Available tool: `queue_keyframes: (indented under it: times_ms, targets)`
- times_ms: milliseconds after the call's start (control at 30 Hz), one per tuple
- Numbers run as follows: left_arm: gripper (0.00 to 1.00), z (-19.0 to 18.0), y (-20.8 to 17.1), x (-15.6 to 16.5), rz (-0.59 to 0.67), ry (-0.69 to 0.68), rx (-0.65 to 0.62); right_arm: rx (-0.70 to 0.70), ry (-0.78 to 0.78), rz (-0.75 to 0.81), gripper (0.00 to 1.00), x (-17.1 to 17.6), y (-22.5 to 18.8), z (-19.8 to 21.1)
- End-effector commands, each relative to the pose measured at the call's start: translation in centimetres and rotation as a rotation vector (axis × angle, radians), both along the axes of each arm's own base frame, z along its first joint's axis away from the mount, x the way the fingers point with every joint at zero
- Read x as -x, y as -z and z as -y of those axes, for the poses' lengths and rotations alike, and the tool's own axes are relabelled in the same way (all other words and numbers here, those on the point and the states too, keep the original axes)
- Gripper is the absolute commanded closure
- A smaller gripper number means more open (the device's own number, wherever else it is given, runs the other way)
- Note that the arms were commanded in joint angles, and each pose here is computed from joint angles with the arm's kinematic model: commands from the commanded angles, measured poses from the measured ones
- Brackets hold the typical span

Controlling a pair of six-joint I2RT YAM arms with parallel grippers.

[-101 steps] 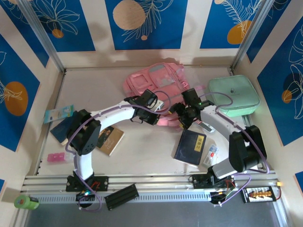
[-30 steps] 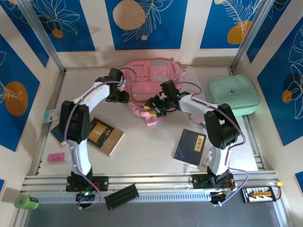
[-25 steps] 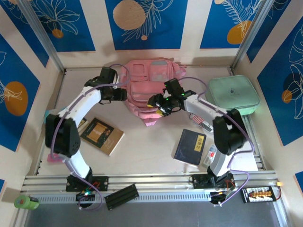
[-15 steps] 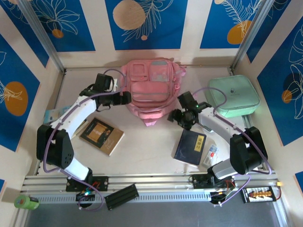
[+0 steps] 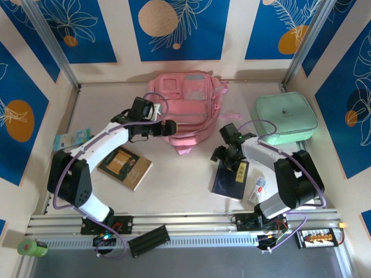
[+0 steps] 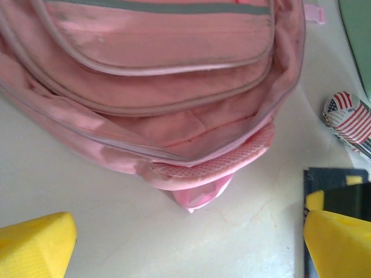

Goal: Pack the student bag
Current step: Move the book to the bottom-right of the table, then pick up the book from the middle-right of the table.

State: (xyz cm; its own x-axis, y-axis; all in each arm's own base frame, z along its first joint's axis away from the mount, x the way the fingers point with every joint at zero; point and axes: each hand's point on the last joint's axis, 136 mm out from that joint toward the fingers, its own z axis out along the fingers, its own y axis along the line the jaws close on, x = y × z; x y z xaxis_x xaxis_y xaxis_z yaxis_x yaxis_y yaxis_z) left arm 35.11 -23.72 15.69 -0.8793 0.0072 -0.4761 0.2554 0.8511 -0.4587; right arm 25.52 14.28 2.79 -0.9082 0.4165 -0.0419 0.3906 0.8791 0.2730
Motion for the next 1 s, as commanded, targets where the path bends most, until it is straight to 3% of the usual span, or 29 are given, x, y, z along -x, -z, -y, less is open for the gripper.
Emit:
queue_keyframes:
  times_ms: [0, 167, 333, 667, 967]
  targets:
    - [0.00, 2.2, 0.0, 0.1, -0.029, -0.007, 0.055, -0.163, -0.064, 0.086, 0.29, -3.2, 0.1, -3.9]
    - [0.00, 6.3, 0.3, 1.2, -0.058, 0.007, 0.127, -0.175, -0.033, 0.118, 0.32, -6.2, -1.1, -4.3]
    - [0.00, 10.2, 1.8, 3.3, -0.102, 0.055, 0.171, -0.094, -0.057, 0.184, 0.34, -5.7, -3.5, -2.2]
    - [0.03, 15.8, 6.1, 7.6, -0.108, 0.213, -0.040, 0.006, 0.067, 0.131, 0.39, -1.1, -1.4, 5.0]
    - [0.25, 17.0, 10.0, 7.9, -0.217, 0.170, -0.157, -0.030, 0.040, 0.089, 0.54, 0.5, 0.1, 5.5]
